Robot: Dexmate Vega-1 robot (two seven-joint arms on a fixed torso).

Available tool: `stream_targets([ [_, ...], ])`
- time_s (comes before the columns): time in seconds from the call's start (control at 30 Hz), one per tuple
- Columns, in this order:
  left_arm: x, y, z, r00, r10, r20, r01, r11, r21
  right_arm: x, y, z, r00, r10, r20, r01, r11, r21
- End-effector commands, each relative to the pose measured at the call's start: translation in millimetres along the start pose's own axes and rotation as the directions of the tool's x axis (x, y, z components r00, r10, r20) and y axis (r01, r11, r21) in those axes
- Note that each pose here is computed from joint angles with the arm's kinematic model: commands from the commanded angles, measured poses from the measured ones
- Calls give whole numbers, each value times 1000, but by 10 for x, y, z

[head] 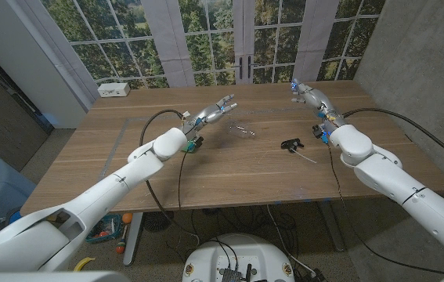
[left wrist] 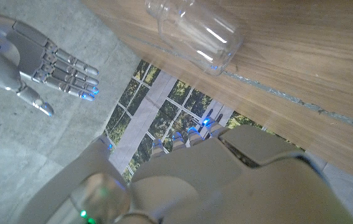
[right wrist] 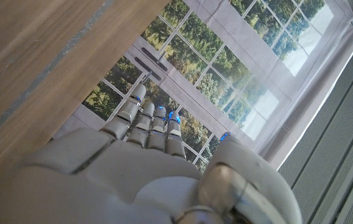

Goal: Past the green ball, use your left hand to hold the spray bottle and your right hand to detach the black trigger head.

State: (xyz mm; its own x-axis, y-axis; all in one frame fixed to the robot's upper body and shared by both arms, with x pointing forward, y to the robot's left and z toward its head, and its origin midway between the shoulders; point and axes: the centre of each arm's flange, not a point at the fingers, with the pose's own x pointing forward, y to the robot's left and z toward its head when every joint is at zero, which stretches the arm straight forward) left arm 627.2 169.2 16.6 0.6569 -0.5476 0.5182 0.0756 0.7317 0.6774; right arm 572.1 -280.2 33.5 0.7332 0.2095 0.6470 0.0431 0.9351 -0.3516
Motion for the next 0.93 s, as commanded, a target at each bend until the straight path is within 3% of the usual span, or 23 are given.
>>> stream_targets([
  [0.03, -203, 239, -138, 980, 179, 84, -149, 947, -285, -110, -21, -37, 993, -84, 81, 73, 989, 130],
  [0.6, -416, 513, -348, 938, 328, 107, -243, 848, -471, -171, 107, 3, 981, -145, 126, 114, 968, 225],
  [0.93, -641, 645, -568, 919, 394, 24, -328, 795, -511, -141, 228, -62, 974, -195, 113, 159, 949, 274],
])
